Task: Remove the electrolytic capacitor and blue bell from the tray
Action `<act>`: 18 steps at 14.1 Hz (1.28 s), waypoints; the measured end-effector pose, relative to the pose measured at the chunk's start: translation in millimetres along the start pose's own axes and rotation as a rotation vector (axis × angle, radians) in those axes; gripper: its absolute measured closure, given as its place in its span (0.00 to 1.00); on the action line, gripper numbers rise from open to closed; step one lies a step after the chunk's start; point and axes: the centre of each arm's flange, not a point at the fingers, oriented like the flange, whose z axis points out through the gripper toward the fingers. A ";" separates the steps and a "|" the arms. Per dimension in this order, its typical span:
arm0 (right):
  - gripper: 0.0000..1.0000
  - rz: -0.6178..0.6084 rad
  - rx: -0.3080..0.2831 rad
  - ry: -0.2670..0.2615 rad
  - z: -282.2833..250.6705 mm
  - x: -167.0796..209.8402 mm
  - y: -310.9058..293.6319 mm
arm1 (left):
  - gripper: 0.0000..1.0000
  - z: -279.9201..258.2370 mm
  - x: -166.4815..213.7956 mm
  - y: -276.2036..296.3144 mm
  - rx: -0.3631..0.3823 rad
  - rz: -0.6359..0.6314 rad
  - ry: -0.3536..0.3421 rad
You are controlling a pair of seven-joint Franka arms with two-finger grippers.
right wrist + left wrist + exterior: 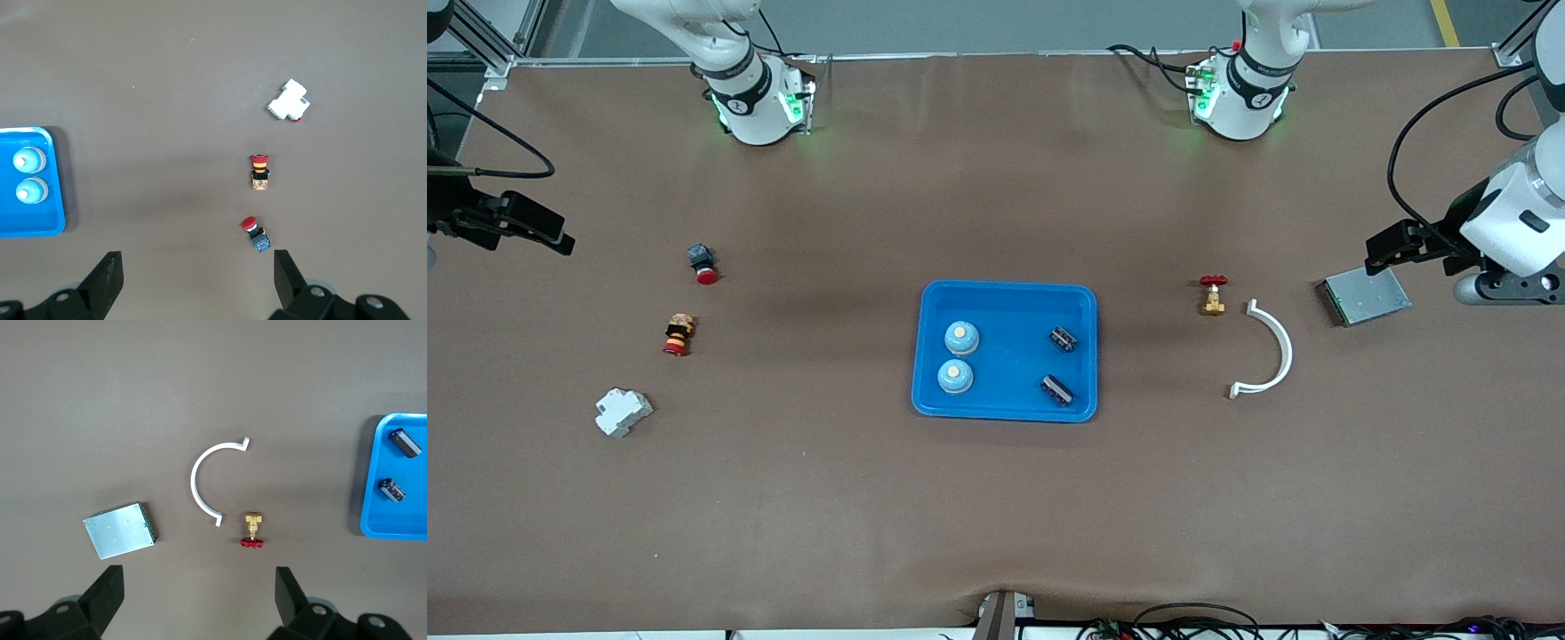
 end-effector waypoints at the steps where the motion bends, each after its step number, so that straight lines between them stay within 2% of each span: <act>1: 0.00 0.000 0.000 -0.002 0.2 -0.2 0.0 | 0.00 0.0 0.0 0.0 0.000 0.000 0.000; 18: 0.00 -0.002 -0.001 -0.016 1.4 -1.7 0.2 | 0.00 0.0 0.0 -0.1 0.000 0.000 0.000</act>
